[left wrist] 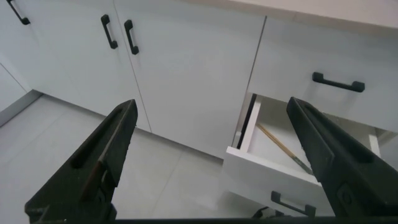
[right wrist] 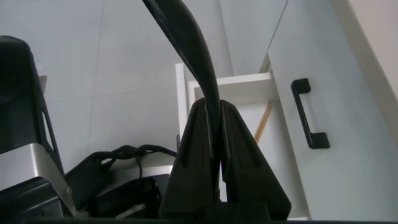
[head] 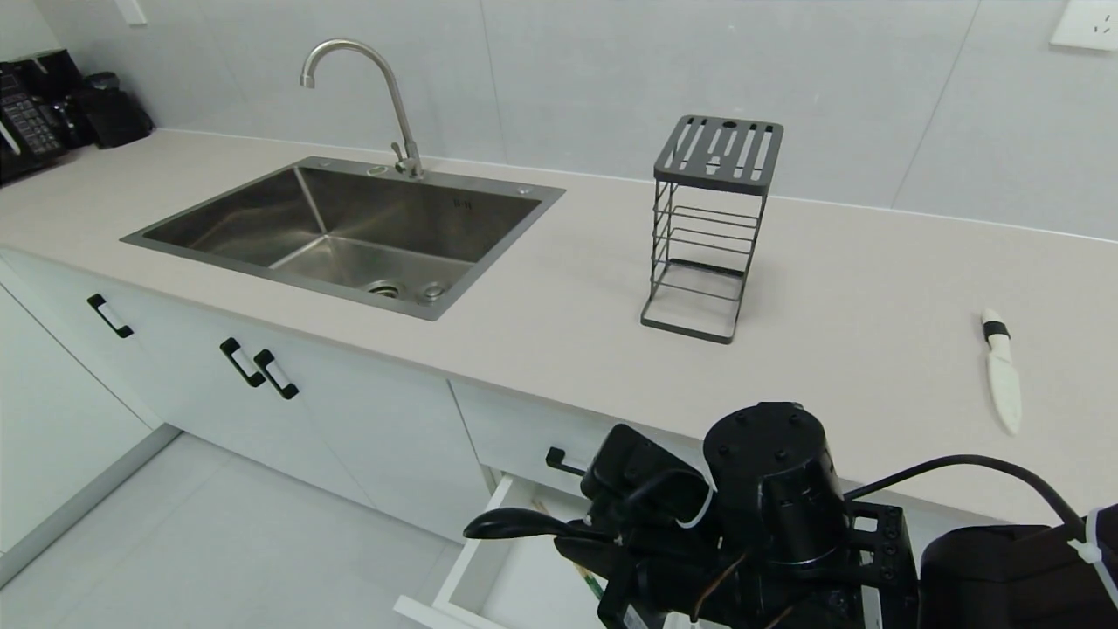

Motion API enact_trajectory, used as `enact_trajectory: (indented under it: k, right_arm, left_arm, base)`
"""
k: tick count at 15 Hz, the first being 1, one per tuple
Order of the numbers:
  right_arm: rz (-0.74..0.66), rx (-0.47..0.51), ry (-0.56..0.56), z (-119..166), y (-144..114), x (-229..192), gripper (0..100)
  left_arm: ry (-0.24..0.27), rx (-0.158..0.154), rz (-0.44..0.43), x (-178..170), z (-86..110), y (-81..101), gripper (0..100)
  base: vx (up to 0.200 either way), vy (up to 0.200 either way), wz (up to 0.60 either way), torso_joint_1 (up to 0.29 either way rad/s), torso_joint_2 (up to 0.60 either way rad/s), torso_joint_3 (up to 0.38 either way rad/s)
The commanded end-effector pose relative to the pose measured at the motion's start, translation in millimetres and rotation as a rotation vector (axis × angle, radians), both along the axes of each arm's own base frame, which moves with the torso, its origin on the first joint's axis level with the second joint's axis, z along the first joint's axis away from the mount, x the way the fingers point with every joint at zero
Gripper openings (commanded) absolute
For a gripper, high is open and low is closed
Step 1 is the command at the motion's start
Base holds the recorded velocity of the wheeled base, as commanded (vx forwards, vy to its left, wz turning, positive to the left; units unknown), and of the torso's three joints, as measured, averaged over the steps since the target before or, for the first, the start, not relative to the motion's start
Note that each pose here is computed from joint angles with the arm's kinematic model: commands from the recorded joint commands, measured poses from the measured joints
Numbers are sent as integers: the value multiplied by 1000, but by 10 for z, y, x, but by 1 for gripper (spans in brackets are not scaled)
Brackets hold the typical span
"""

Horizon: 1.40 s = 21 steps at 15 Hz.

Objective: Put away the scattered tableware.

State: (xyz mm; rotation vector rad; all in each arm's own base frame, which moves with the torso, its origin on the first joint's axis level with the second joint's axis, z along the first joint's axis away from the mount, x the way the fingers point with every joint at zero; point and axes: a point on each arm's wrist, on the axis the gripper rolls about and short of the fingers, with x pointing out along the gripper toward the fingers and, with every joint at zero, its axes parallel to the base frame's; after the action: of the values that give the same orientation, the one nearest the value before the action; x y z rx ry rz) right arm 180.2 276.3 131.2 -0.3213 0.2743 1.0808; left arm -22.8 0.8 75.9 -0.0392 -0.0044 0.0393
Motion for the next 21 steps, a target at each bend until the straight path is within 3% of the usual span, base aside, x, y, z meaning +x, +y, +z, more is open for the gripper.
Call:
enact_trajectory:
  k: [1, 12, 21]
  right_arm:
    - [0, 1, -1, 4, -1, -1, 0]
    - [-5, 17, -7, 50, 12, 14, 0]
    - [24, 4, 50, 66, 12, -121, 0]
  left_arm:
    - [-1, -1, 1, 0, 1, 0, 100]
    - [-1, -1, 1, 0, 1, 0, 100]
    - [-1, -1, -1, 0, 1, 0, 100]
  base:
    - [0, 0, 0, -261, 525, 246]
    - [0, 0, 0, -258, 496, 232]
    - [0, 0, 0, -243, 359, 146]
